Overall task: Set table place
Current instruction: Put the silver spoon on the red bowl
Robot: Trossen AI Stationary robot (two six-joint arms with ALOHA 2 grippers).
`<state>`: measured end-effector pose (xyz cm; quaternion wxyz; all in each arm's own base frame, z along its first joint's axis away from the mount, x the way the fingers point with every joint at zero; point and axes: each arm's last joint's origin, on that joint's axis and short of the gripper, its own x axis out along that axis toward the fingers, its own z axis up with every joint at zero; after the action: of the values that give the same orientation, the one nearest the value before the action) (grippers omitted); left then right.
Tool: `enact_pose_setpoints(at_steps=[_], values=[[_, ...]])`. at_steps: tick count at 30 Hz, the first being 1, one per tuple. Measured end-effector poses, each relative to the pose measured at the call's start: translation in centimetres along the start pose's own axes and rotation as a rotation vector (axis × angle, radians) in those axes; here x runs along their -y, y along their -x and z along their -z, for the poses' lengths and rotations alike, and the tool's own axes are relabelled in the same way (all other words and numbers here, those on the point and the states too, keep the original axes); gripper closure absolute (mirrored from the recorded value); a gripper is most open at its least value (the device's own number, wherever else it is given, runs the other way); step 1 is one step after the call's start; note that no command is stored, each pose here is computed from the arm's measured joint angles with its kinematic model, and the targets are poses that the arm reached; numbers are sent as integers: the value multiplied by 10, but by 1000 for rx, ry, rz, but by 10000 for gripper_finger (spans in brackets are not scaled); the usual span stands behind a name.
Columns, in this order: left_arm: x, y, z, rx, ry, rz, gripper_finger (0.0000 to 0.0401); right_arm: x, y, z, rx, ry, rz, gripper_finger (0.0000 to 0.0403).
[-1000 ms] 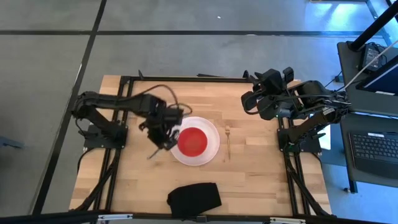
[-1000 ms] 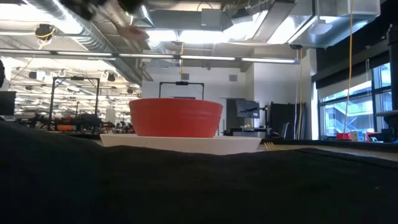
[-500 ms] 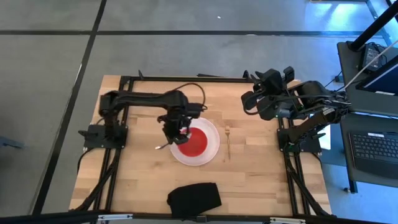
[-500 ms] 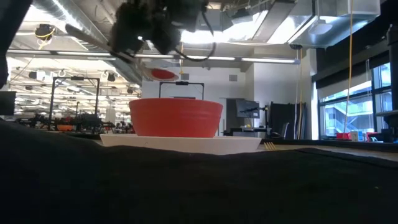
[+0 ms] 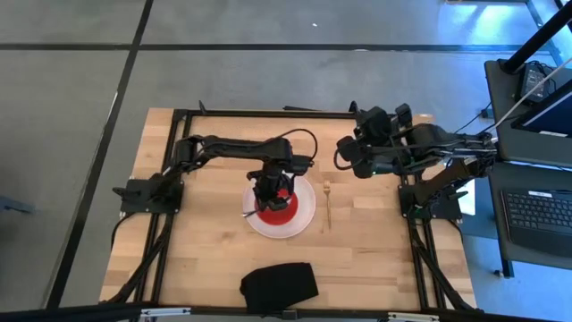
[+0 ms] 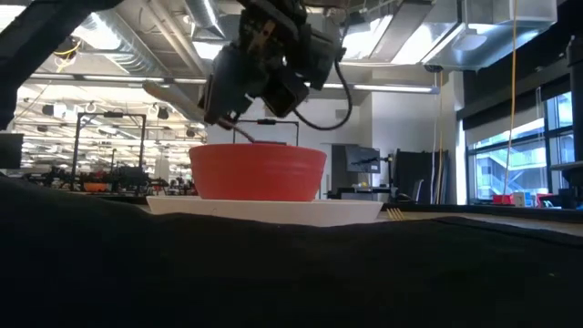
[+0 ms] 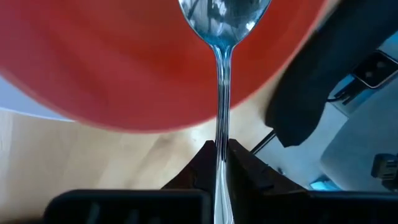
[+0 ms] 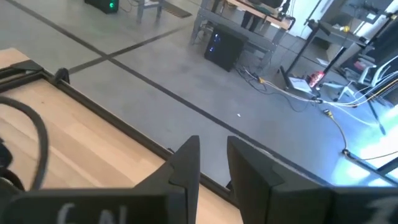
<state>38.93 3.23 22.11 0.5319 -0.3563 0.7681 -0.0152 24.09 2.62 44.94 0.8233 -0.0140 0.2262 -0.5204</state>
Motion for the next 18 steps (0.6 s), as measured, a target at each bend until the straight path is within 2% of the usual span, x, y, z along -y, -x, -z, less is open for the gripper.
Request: enact_pose_setpoints(at_steps=[7,14,18], values=[[-9,-1,-7,4,24,-33,392,0,0,0,-6,-2,-8,318],[-20,7,-10,19,106,-22,378,0,0,0,-5,-3,-9,318],[-23,-4,-19,-12,124,-33,383,0,0,0,-5,-3,-8,318]])
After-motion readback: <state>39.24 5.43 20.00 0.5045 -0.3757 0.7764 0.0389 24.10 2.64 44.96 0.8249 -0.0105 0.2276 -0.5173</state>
